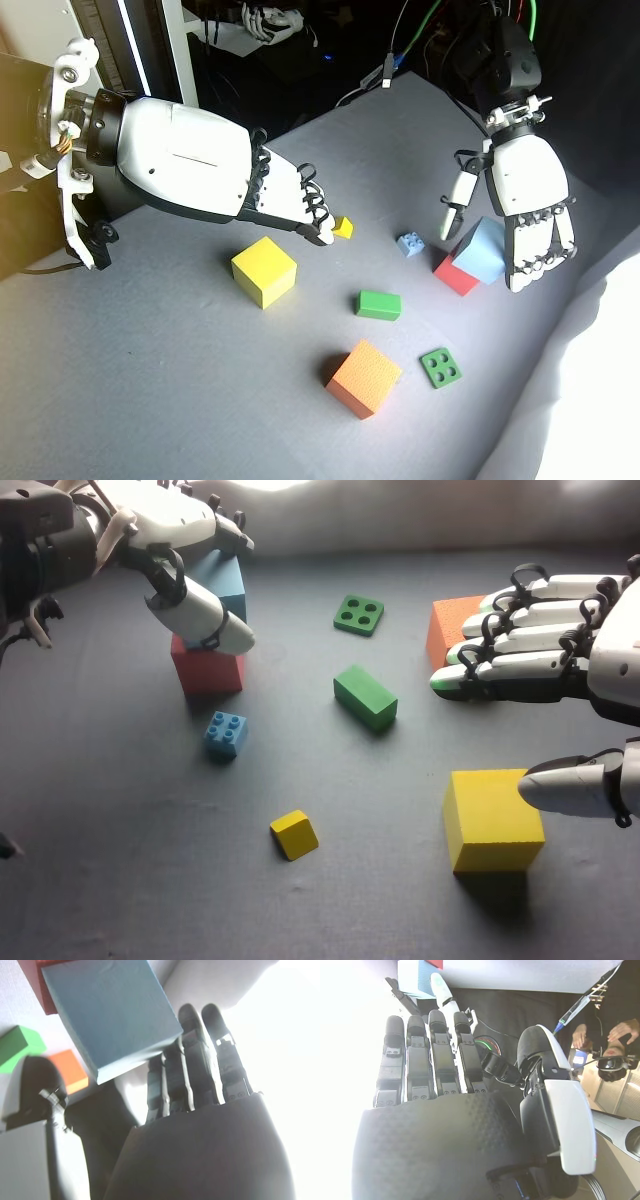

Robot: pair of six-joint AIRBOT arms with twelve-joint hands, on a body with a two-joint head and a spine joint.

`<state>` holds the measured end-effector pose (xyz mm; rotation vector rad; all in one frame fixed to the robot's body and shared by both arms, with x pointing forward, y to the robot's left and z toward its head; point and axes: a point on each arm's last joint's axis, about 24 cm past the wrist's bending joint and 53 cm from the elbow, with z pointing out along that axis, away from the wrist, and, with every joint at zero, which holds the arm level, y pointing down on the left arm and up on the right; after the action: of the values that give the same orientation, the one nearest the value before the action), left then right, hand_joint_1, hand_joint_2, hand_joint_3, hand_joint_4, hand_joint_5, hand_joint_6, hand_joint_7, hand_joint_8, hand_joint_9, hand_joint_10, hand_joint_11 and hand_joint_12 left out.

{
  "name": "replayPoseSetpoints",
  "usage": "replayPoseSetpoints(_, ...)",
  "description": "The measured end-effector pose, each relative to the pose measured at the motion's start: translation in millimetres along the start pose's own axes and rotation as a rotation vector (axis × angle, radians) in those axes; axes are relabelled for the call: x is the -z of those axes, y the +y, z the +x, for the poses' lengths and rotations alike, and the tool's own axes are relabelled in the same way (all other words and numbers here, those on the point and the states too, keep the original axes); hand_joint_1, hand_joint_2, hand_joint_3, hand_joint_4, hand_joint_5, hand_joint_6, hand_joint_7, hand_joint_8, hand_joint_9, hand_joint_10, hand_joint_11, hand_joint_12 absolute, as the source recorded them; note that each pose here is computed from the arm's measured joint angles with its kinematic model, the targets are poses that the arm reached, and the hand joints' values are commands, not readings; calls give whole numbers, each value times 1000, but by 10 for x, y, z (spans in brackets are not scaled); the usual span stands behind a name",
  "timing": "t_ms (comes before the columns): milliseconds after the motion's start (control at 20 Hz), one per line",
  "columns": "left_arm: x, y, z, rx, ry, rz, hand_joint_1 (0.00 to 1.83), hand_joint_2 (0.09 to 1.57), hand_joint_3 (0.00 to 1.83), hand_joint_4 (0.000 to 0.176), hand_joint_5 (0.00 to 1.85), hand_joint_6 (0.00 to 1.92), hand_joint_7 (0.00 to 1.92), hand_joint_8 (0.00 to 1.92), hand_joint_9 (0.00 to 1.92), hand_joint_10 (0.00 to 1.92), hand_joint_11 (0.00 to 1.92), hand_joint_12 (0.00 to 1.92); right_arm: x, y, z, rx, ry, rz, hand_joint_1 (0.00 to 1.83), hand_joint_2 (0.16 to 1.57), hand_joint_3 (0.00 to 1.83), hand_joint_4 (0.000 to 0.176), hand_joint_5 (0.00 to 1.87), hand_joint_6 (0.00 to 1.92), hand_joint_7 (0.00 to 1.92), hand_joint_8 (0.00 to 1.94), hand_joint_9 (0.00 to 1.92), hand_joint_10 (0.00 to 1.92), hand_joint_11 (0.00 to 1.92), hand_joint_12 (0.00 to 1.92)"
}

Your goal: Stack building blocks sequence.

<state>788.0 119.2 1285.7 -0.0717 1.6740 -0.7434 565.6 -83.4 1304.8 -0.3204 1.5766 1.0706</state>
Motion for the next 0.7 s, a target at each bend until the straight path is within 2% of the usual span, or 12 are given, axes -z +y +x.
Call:
replayPoseSetpoints(100, 0, -5, 3, 1, 1, 2, 370, 974, 0, 0, 289, 1, 302, 1, 288, 1, 0, 657, 0, -2, 1, 0, 0, 1, 229, 1291, 0, 0, 245, 7, 222, 4, 142, 10, 0, 269)
replayPoseSetpoints(200, 1, -9, -7, 3, -1, 3, 347, 974, 0, 0, 256, 0, 284, 3, 271, 1, 0, 620, 0, -1, 0, 0, 0, 0, 344, 1247, 0, 0, 203, 6, 196, 3, 127, 2, 0, 214)
replayPoseSetpoints(250, 3, -11, -15, 3, -3, 2, 368, 967, 0, 0, 279, 5, 305, 6, 293, 6, 0, 669, 0, -2, 1, 0, 0, 1, 395, 1236, 0, 0, 172, 2, 154, 1, 91, 0, 0, 114)
replayPoseSetpoints(300, 11, -11, -17, 3, -3, 1, 381, 971, 0, 0, 278, 3, 301, 3, 293, 4, 0, 653, 0, -1, 0, 0, 0, 0, 400, 1232, 0, 0, 154, 1, 131, 2, 68, 1, 0, 42)
replayPoseSetpoints(450, 32, -15, -30, 8, -6, 2, 405, 973, 0, 0, 283, 4, 301, 5, 293, 3, 0, 641, 0, 0, 0, 0, 0, 0, 486, 1193, 0, 0, 143, 1, 133, 1, 78, 2, 0, 80)
replayPoseSetpoints(600, 64, -11, -98, 11, -21, -3, 385, 972, 0, 0, 306, 7, 332, 8, 314, 7, 0, 688, 0, -2, 1, 0, 0, 1, 372, 1174, 0, 0, 52, 0, 37, 0, 4, 0, 0, 0)
replayPoseSetpoints(700, 76, -9, -147, 15, -31, -6, 378, 981, 2, 0, 299, 2, 324, 2, 308, 2, 0, 667, 0, 0, -1, -1, 0, 0, 522, 1088, 0, 0, 1, 0, 1, 0, 0, 0, 0, 0)
